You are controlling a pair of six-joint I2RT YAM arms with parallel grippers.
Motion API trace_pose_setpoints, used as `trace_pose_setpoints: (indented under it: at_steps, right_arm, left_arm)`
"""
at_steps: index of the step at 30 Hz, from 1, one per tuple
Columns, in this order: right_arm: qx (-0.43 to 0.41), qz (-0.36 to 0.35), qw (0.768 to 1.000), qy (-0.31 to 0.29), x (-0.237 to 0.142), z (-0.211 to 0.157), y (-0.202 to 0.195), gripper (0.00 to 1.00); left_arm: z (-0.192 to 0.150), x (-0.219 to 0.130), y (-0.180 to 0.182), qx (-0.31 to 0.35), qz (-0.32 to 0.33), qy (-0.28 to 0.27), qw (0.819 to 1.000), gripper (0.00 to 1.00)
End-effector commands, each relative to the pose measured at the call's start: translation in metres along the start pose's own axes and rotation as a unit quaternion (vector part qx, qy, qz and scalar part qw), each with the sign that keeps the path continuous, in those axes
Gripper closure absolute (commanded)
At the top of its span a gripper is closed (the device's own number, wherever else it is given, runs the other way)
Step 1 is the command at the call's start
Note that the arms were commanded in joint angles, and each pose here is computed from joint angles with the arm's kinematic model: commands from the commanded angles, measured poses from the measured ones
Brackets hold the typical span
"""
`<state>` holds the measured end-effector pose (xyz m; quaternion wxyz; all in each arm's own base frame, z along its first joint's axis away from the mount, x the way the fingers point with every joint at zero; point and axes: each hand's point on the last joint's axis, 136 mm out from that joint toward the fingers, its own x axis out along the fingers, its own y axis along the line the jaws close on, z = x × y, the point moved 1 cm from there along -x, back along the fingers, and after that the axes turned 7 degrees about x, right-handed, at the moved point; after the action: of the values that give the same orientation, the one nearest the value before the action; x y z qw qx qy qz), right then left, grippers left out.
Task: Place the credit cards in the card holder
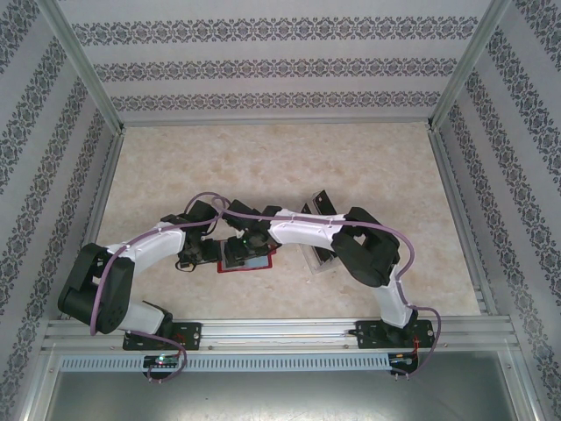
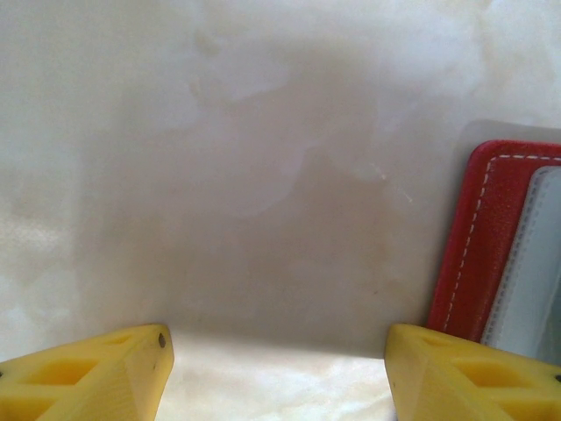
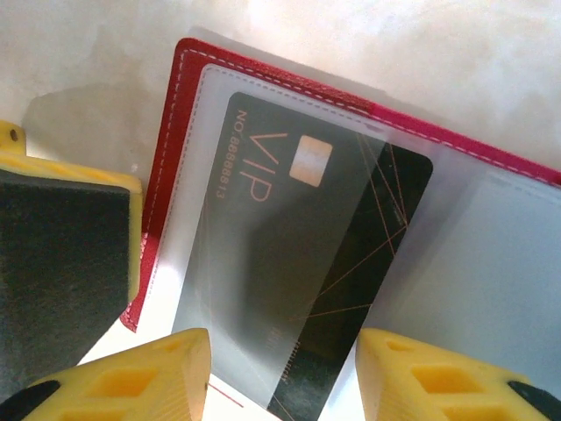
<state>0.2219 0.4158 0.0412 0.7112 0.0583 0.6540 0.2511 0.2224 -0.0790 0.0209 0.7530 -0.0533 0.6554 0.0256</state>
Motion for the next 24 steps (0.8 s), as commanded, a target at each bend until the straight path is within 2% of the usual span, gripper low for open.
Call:
trace_pose_setpoints:
  at_steps: [1, 9, 24]
  right_arm:
    - [-0.019, 0.005, 1.0, 0.022, 0.008, -0.011, 0.01, 0.51]
    - [-0.031, 0.006, 0.999, 0.029, 0.006, -0.017, 0.011, 0.5]
    - [-0.005, 0.011, 1.0, -0.019, -0.023, -0.004, -0.001, 0.5]
  left_arm:
    - [-0.008, 0.017, -0.018, 0.008, -0.041, 0.016, 0.999, 0.33]
    - [-0.007, 0.018, -0.019, 0.009, -0.041, 0.017, 0.999, 0.33]
    - [0.002, 0.006, -0.016, 0.002, -0.028, 0.001, 1.0, 0.32]
